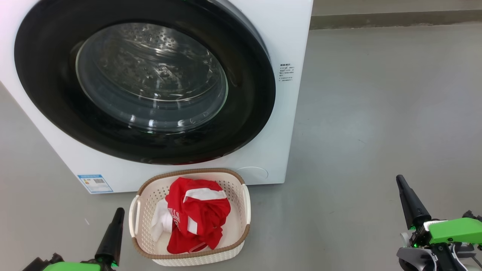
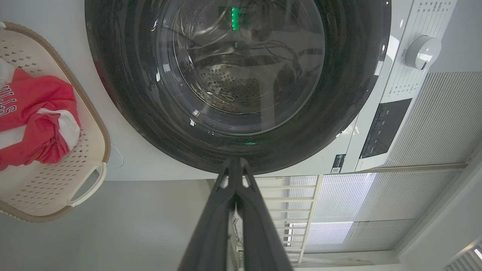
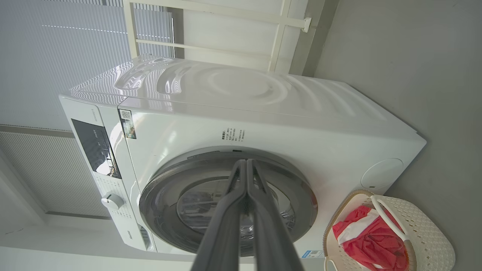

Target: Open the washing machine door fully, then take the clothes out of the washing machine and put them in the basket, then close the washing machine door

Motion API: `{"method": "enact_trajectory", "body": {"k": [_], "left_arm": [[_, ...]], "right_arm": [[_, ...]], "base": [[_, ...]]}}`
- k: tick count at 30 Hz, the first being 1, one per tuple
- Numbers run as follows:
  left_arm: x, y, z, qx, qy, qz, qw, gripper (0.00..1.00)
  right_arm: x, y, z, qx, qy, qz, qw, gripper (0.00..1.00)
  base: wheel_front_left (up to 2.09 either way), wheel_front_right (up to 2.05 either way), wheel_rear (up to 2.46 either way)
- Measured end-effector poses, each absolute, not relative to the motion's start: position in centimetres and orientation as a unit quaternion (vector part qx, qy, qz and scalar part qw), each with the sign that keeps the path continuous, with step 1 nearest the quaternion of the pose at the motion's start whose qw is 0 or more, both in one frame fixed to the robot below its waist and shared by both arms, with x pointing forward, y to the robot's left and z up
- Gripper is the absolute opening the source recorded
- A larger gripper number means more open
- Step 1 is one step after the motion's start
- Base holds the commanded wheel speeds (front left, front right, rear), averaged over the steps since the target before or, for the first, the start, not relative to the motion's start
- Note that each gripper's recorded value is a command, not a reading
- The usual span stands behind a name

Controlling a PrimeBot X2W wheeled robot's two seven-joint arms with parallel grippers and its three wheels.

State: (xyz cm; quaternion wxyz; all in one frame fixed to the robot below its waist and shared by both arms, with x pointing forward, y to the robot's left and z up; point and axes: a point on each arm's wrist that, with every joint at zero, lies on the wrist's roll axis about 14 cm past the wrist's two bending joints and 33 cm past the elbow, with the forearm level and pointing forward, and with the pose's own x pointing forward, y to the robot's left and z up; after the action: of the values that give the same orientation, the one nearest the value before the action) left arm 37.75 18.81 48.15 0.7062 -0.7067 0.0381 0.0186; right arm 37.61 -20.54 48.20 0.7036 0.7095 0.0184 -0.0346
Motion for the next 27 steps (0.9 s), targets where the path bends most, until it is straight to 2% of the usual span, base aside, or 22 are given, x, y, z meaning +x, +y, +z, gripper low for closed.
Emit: {"method": "enact_trajectory", "body": {"k": [27], "left_arm": [[37.74, 18.81, 48.15, -0.707, 0.038, 0.019, 0.706, 0.0]], "right_arm": [[37.61, -20.54, 48.2, 0.71, 0.018, -0.035, 0.703, 0.0]], "base": [[0.0, 0.0, 0.0]]}}
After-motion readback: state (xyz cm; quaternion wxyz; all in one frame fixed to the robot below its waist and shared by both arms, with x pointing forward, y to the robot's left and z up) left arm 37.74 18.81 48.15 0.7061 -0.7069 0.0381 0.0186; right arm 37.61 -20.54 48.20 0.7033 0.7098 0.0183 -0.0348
